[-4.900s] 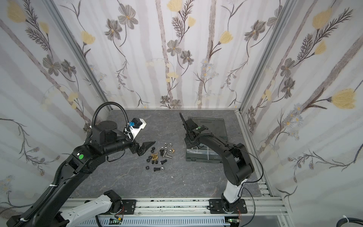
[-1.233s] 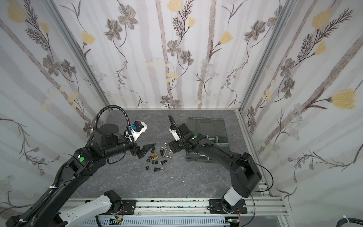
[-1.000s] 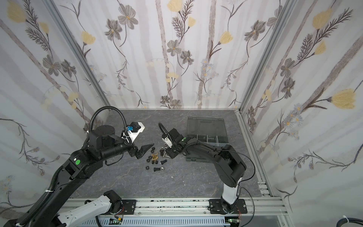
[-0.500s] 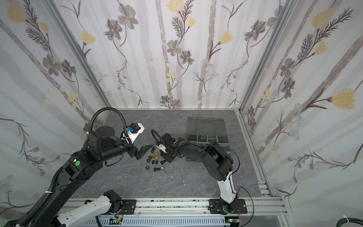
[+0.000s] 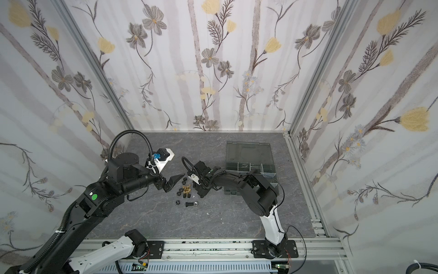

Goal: Sort the screws and nuts into containers
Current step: Pick up the screw from the center of the table, then place the screw into the container.

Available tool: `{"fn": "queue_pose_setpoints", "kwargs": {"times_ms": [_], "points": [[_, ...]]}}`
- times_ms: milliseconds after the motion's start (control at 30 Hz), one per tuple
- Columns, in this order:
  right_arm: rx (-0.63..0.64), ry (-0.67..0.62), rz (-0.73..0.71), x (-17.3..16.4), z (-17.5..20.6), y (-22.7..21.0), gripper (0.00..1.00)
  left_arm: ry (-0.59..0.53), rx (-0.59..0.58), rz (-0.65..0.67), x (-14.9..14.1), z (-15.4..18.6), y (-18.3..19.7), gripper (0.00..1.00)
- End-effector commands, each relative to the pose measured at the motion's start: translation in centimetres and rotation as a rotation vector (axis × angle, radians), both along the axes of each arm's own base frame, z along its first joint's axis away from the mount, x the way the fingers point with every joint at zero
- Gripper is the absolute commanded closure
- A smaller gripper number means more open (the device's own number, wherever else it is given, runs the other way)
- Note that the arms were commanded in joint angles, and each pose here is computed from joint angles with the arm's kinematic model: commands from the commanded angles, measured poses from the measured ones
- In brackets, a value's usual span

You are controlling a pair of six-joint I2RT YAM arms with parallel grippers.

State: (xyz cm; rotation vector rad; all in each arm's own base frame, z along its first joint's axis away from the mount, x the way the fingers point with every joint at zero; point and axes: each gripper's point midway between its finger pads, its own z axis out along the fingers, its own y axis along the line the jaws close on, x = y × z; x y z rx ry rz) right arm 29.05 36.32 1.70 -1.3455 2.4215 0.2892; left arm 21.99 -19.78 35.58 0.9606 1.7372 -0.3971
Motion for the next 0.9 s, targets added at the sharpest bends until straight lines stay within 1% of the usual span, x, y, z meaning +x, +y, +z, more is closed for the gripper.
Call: {"fn": "queue_pose_setpoints", "kwargs": {"times_ms": [0, 100, 233, 333, 400, 467, 567, 633, 767, 867], "points": [[-0.087, 0.029, 0.001, -0.9, -1.2, -2.0, 0.91, -0.033, 0.0, -0.005, 0.3, 0.5, -0.2, 0.0], [-0.055, -0.001, -0.032, -0.1, 0.8, -2.1, 0.96, -0.033, -0.001, -0.008, 0.4, 0.4, -0.3, 0.0], [0.035, -0.045, -0.105, 1.1, 5.6, -2.8, 1.0, -0.035, -0.001, -0.009, 0.5, 0.3, -0.4, 0.0], [0.107, -0.063, -0.196, 2.2, 9.1, -4.8, 1.0, -0.036, 0.0, -0.01, 0.5, 0.3, -0.4, 0.0], [0.137, -0.065, -0.238, 2.0, 10.9, -6.3, 1.0, -0.035, 0.002, -0.008, 0.6, 0.2, -0.5, 0.0], [0.141, -0.064, -0.278, 1.6, 11.9, -8.1, 1.0, -0.038, 0.0, -0.009, 0.6, 0.3, -0.5, 0.0], [0.111, -0.065, -0.355, 1.1, 12.2, -11.8, 1.0, -0.038, -0.002, -0.014, 0.6, 0.4, -0.6, 0.0], [0.082, -0.056, -0.395, 0.4, 11.8, -13.9, 1.0, -0.037, -0.004, -0.016, 0.6, 0.4, -0.6, 0.0], [0.034, -0.027, -0.496, -0.8, 10.1, -17.7, 1.0, -0.034, -0.007, -0.022, 0.6, 0.4, -0.8, 0.0], [0.02, 0.011, -0.543, -1.7, 8.8, -19.1, 1.0, -0.037, -0.01, -0.023, 0.6, 0.5, -0.8, 0.0]]}}
